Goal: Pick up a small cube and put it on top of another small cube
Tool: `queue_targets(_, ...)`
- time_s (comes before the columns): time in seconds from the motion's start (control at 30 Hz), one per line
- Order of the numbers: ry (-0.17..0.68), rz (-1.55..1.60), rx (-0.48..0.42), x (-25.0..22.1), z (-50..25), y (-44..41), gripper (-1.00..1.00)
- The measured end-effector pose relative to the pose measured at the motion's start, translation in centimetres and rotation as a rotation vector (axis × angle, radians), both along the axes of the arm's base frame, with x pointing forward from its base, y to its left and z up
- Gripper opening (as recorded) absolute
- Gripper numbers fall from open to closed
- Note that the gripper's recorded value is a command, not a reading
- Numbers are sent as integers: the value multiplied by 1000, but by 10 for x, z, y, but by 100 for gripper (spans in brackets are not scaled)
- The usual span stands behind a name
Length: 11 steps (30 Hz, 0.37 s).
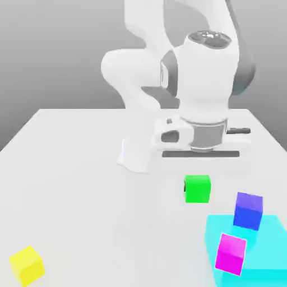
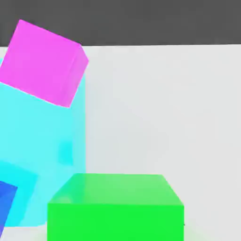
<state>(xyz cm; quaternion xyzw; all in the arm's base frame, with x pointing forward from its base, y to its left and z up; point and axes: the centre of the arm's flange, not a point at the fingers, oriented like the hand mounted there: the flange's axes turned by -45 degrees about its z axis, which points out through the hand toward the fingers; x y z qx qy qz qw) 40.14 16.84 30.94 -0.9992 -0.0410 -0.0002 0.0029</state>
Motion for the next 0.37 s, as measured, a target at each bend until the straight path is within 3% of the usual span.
queue_targets(0.1, 0, 76, -3, -13, 9, 53, -100)
queue_targets(0.23, 0, 91, -7, -16, -37, 63, -100)
queue_targets(0.27, 0, 91, -6, -17, -44, 63, 100)
queue_targets(0.37, 0, 87, -6, -16, -44, 62, 100)
